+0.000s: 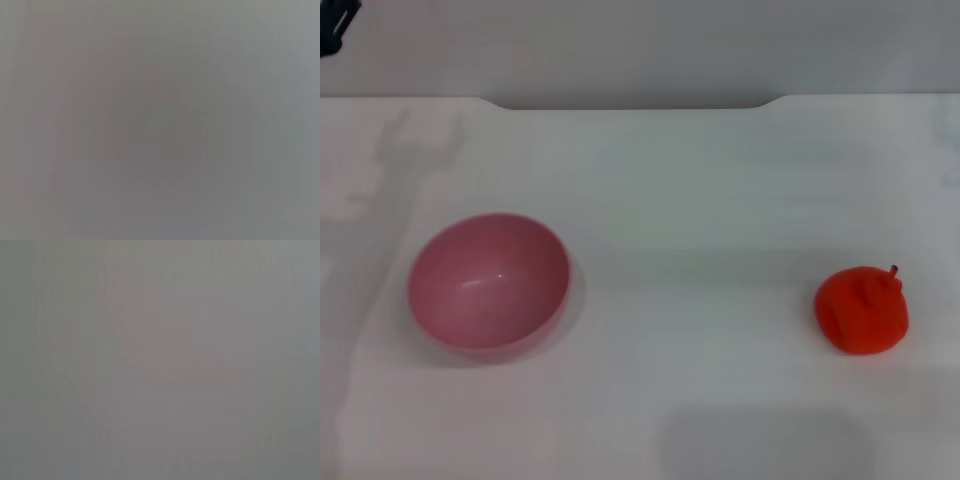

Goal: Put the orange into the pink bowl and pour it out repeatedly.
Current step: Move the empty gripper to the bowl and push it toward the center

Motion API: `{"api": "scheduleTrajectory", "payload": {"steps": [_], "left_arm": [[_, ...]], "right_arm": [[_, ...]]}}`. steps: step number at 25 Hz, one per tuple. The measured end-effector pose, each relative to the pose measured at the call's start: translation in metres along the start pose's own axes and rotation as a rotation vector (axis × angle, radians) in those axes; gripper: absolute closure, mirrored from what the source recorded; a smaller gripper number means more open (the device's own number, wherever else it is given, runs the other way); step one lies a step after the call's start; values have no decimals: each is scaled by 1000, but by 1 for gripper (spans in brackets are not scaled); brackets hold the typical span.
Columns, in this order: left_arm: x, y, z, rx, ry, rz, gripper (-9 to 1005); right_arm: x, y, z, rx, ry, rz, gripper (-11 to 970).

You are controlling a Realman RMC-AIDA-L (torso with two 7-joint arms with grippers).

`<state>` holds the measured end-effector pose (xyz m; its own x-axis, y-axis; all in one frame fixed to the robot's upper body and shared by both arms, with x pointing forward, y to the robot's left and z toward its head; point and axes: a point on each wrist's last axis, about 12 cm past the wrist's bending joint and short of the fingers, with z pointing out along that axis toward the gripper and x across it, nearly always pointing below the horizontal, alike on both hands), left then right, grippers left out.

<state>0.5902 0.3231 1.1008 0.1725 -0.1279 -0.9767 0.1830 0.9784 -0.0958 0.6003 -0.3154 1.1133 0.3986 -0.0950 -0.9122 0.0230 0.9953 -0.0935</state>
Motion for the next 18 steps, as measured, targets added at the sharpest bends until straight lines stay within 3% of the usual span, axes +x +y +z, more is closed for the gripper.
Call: {"api": "scheduleTrajectory", "payload": {"steps": [7,10,11,13,14,15,16,17,18], "left_arm": [[-42,7,22,193,207,-206,203],[-69,10,26,350,246,-276,204],[-79,8,26,429,271,-288,229],[-79,8,26,429,271,-288,277],[-87,8,26,489,297,-304,302],[-103,5,27,621,420,-317,327],[-112,1,31,676,515,-299,351],[-112,1,31,676,515,-299,348],[-122,-8,35,719,721,-239,345]], "right_arm": [[5,3,-5,-3,26,5,458],[7,1,-9,1,38,3,458],[8,1,-10,2,42,3,458],[9,0,-11,4,47,2,458],[9,0,-11,5,49,2,459],[9,0,-11,5,50,2,459],[9,0,-11,5,51,2,459],[9,0,-10,4,52,1,459],[9,0,-9,3,52,1,459]]}}
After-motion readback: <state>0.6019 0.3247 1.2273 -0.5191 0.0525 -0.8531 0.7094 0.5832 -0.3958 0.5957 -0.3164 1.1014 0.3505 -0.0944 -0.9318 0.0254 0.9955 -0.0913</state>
